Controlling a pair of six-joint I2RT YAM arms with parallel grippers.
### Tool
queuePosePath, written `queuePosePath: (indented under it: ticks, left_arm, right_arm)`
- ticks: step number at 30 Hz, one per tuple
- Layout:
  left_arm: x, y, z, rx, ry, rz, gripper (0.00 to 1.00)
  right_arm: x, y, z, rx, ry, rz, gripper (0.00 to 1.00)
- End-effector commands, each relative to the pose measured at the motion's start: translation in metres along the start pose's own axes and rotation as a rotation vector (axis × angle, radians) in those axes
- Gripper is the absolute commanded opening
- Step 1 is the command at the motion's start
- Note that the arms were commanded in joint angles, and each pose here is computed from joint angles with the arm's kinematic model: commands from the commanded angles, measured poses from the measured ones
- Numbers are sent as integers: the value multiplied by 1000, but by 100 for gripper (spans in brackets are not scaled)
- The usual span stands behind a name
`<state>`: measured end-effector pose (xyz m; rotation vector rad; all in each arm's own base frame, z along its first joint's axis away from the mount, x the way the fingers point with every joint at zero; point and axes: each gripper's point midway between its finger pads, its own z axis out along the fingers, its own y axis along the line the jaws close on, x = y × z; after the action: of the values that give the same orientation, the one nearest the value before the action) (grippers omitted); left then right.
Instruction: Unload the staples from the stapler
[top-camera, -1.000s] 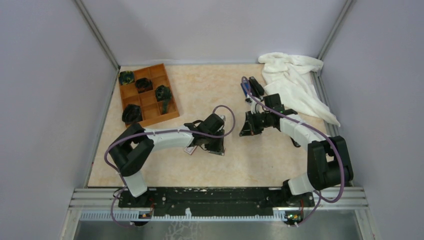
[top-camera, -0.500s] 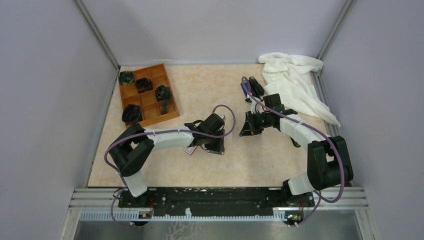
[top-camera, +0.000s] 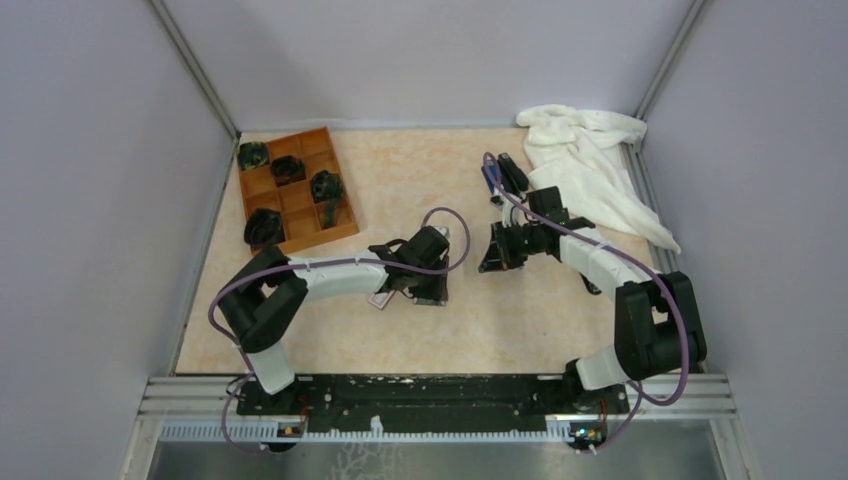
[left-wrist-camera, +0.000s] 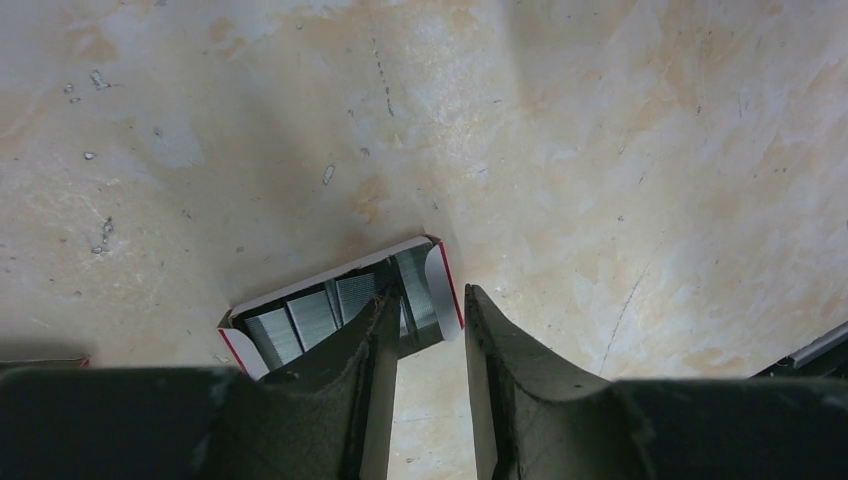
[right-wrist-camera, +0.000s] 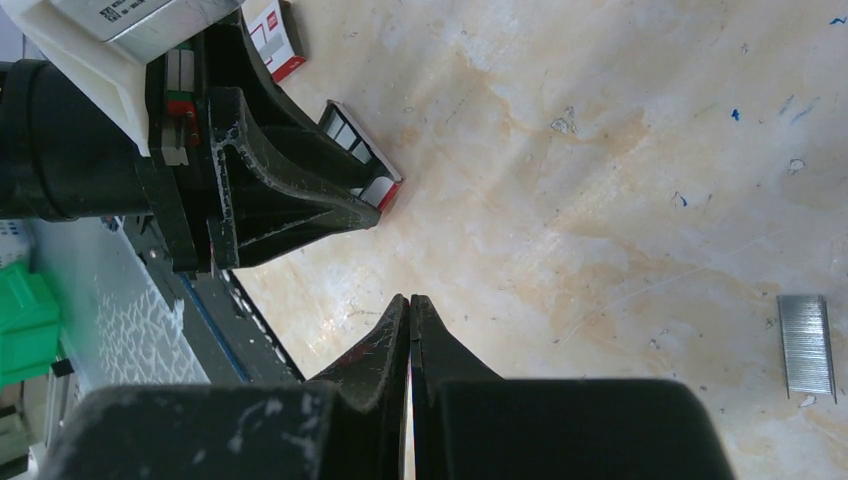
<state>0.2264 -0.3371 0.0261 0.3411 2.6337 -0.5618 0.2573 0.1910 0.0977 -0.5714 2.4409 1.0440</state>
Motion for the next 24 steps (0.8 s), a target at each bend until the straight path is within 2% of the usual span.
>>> queuePosePath:
  ticks: [1, 24]
  left_arm:
    - [-12, -1, -4, -13, -33, 5, 37]
    - [-19, 5, 0, -95, -43, 28, 45]
  right_arm:
    - [-23, 5, -5, -19, -48, -55, 0]
    - [-22, 5, -5, -19, -45, -53, 0]
